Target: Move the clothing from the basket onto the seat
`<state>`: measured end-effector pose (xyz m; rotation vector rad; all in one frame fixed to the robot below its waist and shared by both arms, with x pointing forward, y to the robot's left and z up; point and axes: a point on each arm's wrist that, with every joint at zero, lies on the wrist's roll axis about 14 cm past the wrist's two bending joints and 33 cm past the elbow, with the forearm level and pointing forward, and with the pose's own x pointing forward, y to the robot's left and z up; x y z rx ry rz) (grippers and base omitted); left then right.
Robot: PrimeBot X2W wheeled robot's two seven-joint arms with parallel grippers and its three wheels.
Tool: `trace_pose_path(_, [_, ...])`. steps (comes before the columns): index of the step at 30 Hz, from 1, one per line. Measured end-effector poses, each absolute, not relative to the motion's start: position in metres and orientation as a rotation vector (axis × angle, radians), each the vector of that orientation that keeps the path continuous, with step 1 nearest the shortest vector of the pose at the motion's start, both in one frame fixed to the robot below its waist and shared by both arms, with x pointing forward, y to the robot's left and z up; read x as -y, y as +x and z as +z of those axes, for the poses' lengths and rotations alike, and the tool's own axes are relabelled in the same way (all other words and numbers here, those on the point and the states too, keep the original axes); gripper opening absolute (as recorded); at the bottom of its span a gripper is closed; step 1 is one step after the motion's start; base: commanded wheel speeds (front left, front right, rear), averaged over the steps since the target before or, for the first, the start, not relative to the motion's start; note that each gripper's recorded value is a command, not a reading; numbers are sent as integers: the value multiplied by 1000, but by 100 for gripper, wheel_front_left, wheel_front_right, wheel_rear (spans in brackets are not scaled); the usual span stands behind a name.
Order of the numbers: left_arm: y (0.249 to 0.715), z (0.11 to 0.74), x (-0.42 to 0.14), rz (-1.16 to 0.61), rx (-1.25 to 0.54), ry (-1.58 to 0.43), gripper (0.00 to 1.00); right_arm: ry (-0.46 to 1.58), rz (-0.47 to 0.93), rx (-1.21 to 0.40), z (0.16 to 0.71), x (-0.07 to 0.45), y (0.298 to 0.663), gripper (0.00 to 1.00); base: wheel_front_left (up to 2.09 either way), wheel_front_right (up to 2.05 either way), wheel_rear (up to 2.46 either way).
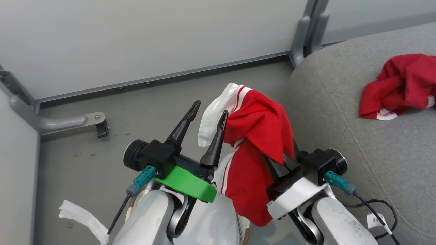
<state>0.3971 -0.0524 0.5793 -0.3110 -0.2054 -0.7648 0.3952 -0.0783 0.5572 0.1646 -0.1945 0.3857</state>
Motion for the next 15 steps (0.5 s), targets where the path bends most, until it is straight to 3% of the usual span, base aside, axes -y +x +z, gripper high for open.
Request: trace_pose_path(15, [364,541,158,-1087,75,-329,100,150,-65,165,539,217,342,0,0,0,0])
